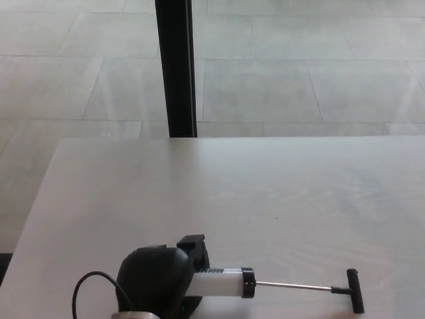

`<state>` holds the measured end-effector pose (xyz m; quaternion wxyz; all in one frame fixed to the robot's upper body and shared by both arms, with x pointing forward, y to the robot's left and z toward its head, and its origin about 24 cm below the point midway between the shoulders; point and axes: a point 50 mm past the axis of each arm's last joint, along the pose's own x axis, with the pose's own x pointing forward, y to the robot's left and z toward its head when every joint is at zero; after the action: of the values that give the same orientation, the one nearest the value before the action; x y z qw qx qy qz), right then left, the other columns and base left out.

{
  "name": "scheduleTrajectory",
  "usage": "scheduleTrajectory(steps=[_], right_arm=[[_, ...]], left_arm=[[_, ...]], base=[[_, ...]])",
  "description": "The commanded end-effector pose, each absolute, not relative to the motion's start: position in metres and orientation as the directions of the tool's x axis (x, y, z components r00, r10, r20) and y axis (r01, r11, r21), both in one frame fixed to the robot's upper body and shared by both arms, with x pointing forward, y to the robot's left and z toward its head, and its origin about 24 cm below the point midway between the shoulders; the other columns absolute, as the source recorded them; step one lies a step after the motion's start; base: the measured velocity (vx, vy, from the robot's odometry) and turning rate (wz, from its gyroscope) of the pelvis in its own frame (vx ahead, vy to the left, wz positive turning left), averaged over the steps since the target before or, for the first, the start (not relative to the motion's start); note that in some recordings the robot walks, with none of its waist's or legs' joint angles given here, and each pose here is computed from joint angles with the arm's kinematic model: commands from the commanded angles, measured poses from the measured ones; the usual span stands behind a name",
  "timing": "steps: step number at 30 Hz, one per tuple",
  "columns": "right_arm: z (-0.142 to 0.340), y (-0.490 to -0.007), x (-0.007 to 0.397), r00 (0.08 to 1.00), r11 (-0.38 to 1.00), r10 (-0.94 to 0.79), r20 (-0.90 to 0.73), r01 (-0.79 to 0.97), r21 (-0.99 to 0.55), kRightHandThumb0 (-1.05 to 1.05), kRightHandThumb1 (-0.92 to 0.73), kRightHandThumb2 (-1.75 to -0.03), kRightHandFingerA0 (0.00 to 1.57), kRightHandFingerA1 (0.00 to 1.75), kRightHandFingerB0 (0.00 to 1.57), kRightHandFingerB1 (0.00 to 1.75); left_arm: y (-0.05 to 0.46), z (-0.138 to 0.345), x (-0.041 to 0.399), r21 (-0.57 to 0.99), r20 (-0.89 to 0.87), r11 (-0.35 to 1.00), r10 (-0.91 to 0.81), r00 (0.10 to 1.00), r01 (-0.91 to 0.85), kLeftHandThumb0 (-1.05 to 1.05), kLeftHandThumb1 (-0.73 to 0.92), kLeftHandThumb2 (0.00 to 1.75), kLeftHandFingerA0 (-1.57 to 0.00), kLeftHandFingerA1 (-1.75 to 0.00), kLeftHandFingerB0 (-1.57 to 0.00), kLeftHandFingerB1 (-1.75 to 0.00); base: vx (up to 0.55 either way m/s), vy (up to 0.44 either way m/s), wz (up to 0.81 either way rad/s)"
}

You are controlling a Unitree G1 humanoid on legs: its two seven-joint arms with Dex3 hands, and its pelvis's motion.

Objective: The robot uses its left hand to lift the air pump kept on the middle of the desk and use the right hand to compress the handle

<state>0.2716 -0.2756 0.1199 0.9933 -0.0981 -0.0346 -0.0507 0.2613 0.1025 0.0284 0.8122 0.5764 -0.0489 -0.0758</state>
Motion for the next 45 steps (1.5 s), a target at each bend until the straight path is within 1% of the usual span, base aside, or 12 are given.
scheduleTrajectory(steps=[1,12,13,15,16,17,18,23,24,26,38,45], right_arm=[[0.118,-0.263,0.284,0.998,0.969,-0.063,0.010,0.064,-0.239,-0.85,-0.92,-0.76,0.25,0.41,0.22,0.33],[0.112,-0.239,0.297,0.999,0.981,-0.019,-0.050,0.009,-0.193,-0.80,-0.92,-0.77,0.12,0.40,0.19,0.35],[0.112,-0.237,0.297,0.998,0.981,-0.016,-0.054,0.005,-0.194,-0.35,-0.55,-1.15,0.02,0.52,0.00,0.48],[0.112,-0.234,0.297,0.998,0.981,-0.015,-0.056,0.004,-0.195,-0.35,-0.55,-1.15,0.01,0.52,0.00,0.48],[0.112,-0.232,0.297,0.998,0.981,-0.005,-0.057,-0.007,-0.193,-0.79,-0.92,-0.79,0.08,0.41,0.15,0.35],[0.112,-0.229,0.298,0.998,0.983,0.001,-0.057,-0.011,-0.183,-0.80,-0.83,-1.17,0.03,0.42,0.12,0.41],[0.113,-0.227,0.298,0.998,0.984,0.002,-0.056,-0.012,-0.178,-0.79,-0.92,-0.82,0.05,0.34,0.13,0.32],[0.114,-0.224,0.300,0.998,0.984,-0.020,-0.056,0.010,-0.176,-0.82,-0.92,-0.82,0.02,0.32,0.12,0.29],[0.113,-0.223,0.299,0.998,0.985,-0.021,-0.055,0.011,-0.170,-0.81,-0.83,-1.22,0.00,0.25,0.13,0.31],[0.113,-0.220,0.300,0.998,0.990,-0.021,-0.061,0.012,-0.143,-0.98,-0.92,-1.28,0.00,0.11,0.08,0.10],[0.106,-0.194,0.293,0.999,1.000,-0.009,-0.047,0.009,-0.004,-1.05,-0.92,-1.32,0.00,0.15,0.00,0.01],[0.103,-0.189,0.286,0.997,0.998,-0.022,-0.074,0.026,0.056,-1.03,-0.92,-1.32,0.00,0.16,0.00,0.01]], left_arm=[[0.109,0.050,0.275,0.881,0.071,0.472,-0.211,0.975,0.038,-0.14,0.50,1.28,-0.86,-1.75,-0.76,-1.57],[0.117,0.058,0.283,0.884,0.100,0.468,-0.204,0.974,0.007,-0.10,0.43,1.40,-0.92,-1.75,-0.78,-1.65],[0.117,0.058,0.283,0.885,0.102,0.465,-0.206,0.973,0.006,-0.11,0.45,1.36,-0.91,-1.75,-0.82,-1.58],[0.117,0.059,0.284,0.887,0.104,0.462,-0.209,0.972,0.004,-0.10,0.45,1.37,-0.91,-1.75,-0.82,-1.58],[0.117,0.060,0.285,0.896,0.098,0.444,-0.213,0.972,0.007,-0.10,0.46,1.36,-0.92,-1.75,-0.76,-1.65],[0.117,0.061,0.285,0.902,0.086,0.431,-0.208,0.974,0.013,-0.12,0.45,1.36,-0.94,-1.75,-0.78,-1.60],[0.117,0.061,0.285,0.906,0.082,0.424,-0.208,0.975,0.014,-0.12,0.46,1.34,-0.93,-1.75,-0.82,-1.53],[0.120,0.061,0.284,0.907,0.080,0.421,-0.202,0.976,0.013,-0.11,0.46,1.33,-0.93,-1.75,-0.82,-1.52],[0.121,0.060,0.284,0.901,0.079,0.433,-0.195,0.978,0.013,-0.10,0.45,1.34,-0.95,-1.75,-0.85,-1.53],[0.120,0.061,0.286,0.906,0.081,0.422,-0.194,0.978,0.009,-0.12,0.47,1.33,-0.92,-1.75,-0.82,-1.52],[0.129,0.086,0.309,0.888,0.163,0.453,-0.147,0.976,-0.081,-0.11,0.49,1.27,-0.90,-1.75,-0.78,-1.58],[0.139,0.099,0.320,0.841,0.211,0.521,-0.064,0.975,-0.148,-0.14,0.36,1.41,-0.94,-1.75,-0.85,-1.61]], base=[[0.00,0.000,0.00],[0.00,0.000,0.00],[0.00,0.000,0.00],[0.00,0.000,0.00],[0.00,0.000,0.00],[0.00,0.000,0.00],[0.00,0.000,0.00],[0.00,0.000,0.00],[0.00,0.000,0.00],[0.00,0.000,0.00],[0.00,0.000,0.00],[0.00,0.000,0.00]])
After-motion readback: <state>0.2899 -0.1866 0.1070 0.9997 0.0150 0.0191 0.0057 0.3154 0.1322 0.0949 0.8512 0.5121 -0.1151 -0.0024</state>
